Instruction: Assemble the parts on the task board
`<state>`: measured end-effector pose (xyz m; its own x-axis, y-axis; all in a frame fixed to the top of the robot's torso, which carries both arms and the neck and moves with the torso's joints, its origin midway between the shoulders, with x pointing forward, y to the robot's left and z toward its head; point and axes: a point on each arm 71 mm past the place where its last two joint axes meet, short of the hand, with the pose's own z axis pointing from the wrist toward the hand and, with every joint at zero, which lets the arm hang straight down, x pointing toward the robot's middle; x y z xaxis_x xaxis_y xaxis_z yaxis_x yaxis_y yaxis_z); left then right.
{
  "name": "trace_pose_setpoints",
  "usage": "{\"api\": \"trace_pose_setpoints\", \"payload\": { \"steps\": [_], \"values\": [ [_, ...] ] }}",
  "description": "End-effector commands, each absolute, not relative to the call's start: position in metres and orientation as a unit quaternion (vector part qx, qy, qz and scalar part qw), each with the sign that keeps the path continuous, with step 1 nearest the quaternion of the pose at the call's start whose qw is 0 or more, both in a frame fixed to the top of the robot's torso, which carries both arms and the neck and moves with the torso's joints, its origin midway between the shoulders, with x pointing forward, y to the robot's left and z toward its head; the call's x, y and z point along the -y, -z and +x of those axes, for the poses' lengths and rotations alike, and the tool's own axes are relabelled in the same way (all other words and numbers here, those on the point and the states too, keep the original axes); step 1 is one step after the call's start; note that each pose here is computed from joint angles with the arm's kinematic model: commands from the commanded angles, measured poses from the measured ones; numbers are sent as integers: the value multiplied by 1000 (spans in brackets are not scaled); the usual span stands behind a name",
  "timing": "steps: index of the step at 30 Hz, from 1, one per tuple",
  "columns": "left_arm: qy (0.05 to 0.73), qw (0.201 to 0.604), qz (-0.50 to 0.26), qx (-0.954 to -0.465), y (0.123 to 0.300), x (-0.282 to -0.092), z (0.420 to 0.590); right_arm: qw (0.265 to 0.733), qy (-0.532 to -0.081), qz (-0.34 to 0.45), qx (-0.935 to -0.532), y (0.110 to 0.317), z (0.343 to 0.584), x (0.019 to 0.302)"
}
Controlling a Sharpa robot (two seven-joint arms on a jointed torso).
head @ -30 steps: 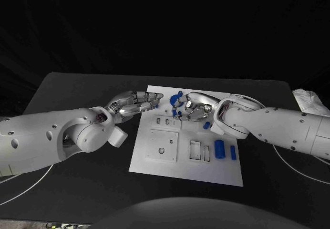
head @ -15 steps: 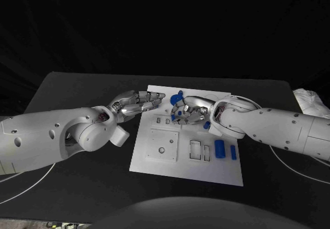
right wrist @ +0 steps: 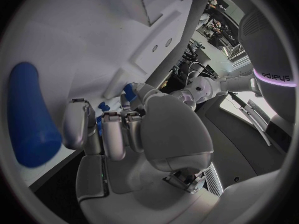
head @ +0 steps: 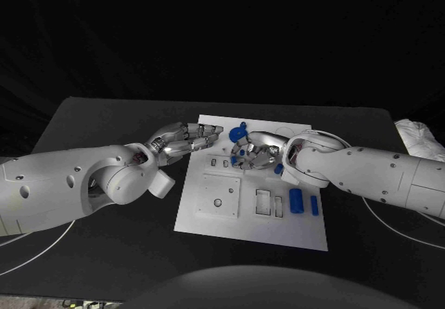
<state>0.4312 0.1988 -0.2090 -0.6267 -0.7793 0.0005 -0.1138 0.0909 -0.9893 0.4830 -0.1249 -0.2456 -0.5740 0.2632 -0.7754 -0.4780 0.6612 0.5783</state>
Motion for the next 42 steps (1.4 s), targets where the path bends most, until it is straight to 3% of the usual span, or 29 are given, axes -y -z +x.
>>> {"api": "trace_pose_setpoints", "payload": {
  "steps": [1, 31, 42],
  "values": [
    [595, 273, -322, -684, 208, -196, 430, 451, -406, -77, -791, 248, 481, 124],
    [588, 268, -325, -690, 210, -196, 430, 459, -414, -88, -781, 248, 480, 122],
    [588, 273, -326, -688, 210, -198, 431, 502, -443, -82, -738, 237, 482, 129]
  ]
}}
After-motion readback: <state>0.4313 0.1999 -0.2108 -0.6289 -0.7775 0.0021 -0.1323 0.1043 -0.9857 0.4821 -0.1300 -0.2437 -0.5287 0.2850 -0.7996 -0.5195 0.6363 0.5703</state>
